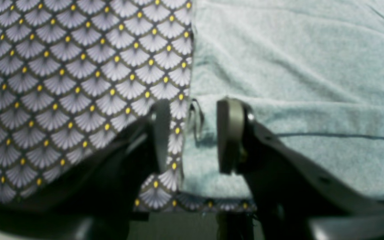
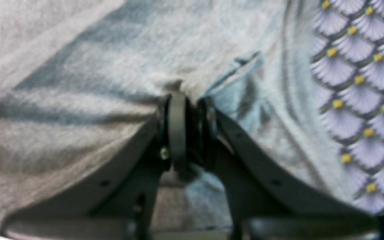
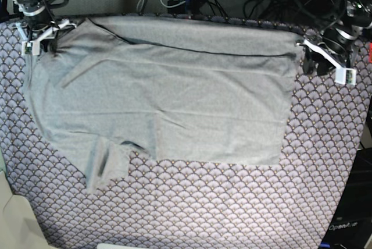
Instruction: Fold the T-shirt properly
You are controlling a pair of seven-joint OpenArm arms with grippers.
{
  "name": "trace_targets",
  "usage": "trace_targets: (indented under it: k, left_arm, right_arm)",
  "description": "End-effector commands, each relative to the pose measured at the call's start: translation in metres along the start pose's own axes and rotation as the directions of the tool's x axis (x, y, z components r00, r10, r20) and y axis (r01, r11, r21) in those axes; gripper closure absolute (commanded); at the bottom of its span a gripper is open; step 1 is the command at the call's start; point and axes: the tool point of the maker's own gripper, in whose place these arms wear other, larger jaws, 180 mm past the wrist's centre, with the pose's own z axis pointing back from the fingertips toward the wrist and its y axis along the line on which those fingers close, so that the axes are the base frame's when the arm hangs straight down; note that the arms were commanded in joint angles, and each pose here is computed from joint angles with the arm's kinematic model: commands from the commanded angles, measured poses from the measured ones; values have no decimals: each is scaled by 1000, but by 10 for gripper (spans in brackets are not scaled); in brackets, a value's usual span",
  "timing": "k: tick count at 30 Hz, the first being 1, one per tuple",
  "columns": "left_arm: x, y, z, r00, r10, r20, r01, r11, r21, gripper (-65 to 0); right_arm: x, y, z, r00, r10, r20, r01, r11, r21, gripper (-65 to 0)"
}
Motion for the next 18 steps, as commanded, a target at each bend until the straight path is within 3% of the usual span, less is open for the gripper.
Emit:
trace_targets:
  k: [1,5,13,18]
  left_arm:
    - [13,0,3,999,-14,45,14,1000,-2,-235]
    - [13,-1,3,999,-12,46,12,1000,-4,-235]
    - [13,-1,3,999,-11,47,11,1000,-6,-235]
    - [13,0,3,999,-15,44,15,1000,-4,-235]
  right_arm:
    - [25,-7,4,997,22,77,-21,1000,-20,-59]
    - [53,-5,8,988,63,140,-59,998,-33,-59]
    - [84,41,-2,970,114,212,-133,988,75,-59]
    - [99,53,-18,961,195,194,-213,974,73,-56]
